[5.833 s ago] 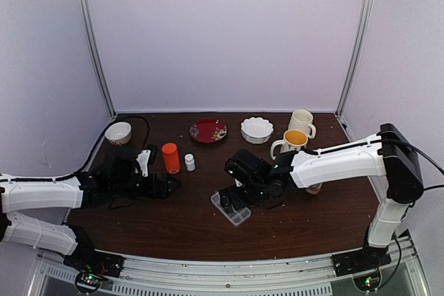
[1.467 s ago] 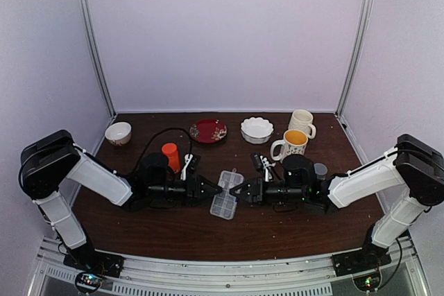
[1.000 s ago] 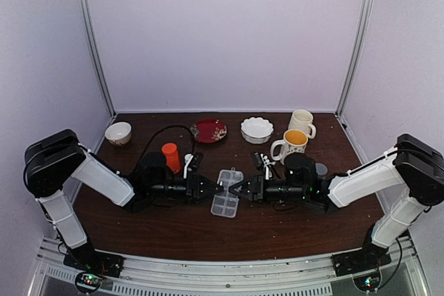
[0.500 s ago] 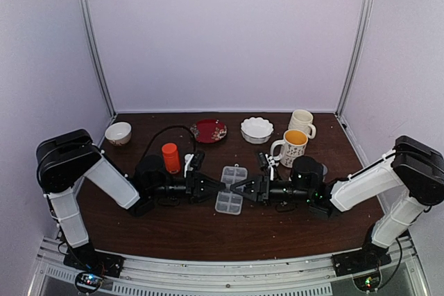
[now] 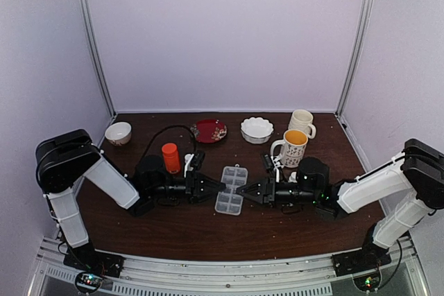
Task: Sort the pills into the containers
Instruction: Open the lid of the pill container.
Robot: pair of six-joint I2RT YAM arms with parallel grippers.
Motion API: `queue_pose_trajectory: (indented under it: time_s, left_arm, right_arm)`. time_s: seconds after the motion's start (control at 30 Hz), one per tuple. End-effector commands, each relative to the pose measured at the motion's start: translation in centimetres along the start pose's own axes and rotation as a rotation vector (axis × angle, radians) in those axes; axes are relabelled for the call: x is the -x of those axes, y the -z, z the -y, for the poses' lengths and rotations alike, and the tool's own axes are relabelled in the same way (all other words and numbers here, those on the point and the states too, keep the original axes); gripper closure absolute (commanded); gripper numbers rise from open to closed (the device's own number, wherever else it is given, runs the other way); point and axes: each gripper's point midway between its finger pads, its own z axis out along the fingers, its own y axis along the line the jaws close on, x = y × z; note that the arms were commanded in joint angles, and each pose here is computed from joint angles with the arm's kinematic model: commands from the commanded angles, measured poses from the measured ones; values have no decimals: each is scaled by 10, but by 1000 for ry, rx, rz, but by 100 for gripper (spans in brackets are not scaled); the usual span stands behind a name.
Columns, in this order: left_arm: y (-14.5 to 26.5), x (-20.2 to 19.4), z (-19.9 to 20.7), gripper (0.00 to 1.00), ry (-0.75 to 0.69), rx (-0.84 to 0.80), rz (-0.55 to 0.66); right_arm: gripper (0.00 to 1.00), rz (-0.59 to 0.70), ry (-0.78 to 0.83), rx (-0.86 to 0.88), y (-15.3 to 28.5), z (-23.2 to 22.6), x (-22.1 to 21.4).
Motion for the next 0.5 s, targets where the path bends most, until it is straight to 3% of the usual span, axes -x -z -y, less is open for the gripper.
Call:
queue_pose_trajectory:
  time_s: [0.0, 0.23, 0.47]
  left_arm:
    - [2, 2, -6, 84, -28, 45, 5]
    - [4, 4, -10, 87, -47, 99, 7]
    - [2, 8, -15, 87, -77, 149, 0]
  right_arm:
    - [73, 16, 29, 41, 6, -15, 5]
    - [82, 4, 36, -15, 8, -7, 4]
    - [82, -33, 73, -278, 10, 29, 7]
